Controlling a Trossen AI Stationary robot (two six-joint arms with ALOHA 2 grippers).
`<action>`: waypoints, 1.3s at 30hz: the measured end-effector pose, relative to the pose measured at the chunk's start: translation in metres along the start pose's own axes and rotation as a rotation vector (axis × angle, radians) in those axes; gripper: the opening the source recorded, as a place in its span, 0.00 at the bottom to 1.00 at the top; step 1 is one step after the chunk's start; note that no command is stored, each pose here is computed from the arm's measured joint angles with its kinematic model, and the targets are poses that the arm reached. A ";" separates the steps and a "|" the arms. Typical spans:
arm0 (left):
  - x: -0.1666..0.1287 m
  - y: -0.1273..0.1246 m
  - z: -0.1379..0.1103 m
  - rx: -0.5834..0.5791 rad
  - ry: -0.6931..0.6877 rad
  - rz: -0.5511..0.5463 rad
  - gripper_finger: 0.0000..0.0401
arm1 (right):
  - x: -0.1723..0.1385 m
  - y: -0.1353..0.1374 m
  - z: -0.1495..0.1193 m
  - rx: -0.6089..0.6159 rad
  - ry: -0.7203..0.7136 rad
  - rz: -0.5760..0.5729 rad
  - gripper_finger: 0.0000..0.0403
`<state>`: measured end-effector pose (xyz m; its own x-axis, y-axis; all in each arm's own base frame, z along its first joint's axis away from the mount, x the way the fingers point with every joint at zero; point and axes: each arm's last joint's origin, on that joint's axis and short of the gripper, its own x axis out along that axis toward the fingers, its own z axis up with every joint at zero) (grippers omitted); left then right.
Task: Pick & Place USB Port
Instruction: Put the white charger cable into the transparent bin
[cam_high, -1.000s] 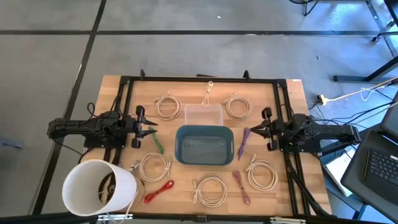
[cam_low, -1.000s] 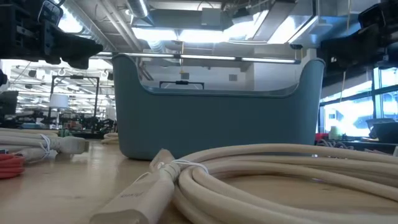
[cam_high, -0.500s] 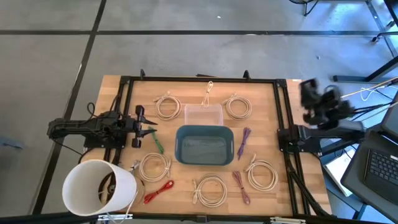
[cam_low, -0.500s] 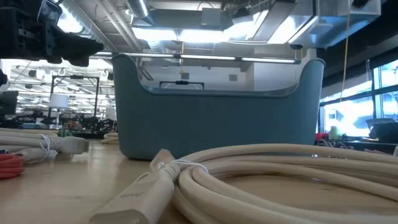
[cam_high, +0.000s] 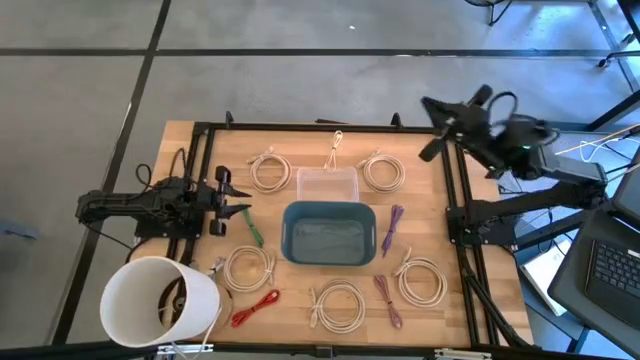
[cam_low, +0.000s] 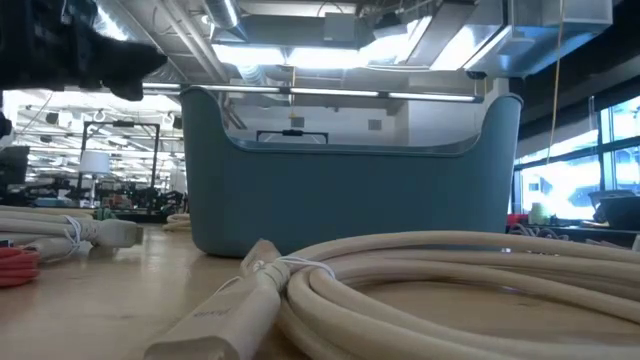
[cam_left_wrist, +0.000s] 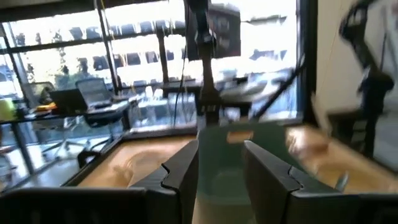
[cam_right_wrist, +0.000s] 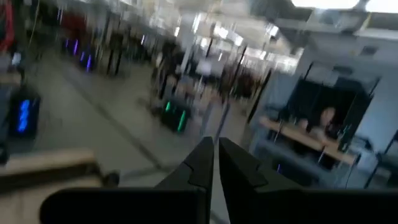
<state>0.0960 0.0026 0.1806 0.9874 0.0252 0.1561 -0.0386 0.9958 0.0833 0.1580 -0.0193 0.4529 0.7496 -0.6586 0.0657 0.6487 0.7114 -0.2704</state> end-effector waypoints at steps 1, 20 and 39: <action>0.000 0.000 0.003 -0.024 -0.034 0.003 0.29 | 0.007 0.004 0.001 0.018 0.052 0.020 0.06; -0.037 0.009 0.077 -0.158 -0.897 0.114 0.28 | 0.104 0.021 -0.053 0.300 0.707 0.067 0.08; -0.021 0.021 0.061 -0.479 -0.698 0.524 0.27 | 0.242 0.022 -0.177 0.889 0.940 0.356 0.09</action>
<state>0.0656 0.0178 0.2387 0.5455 0.5679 0.6164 -0.2262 0.8079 -0.5442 0.3304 -0.2067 0.2929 0.7531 -0.0676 -0.6544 0.5720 0.5586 0.6006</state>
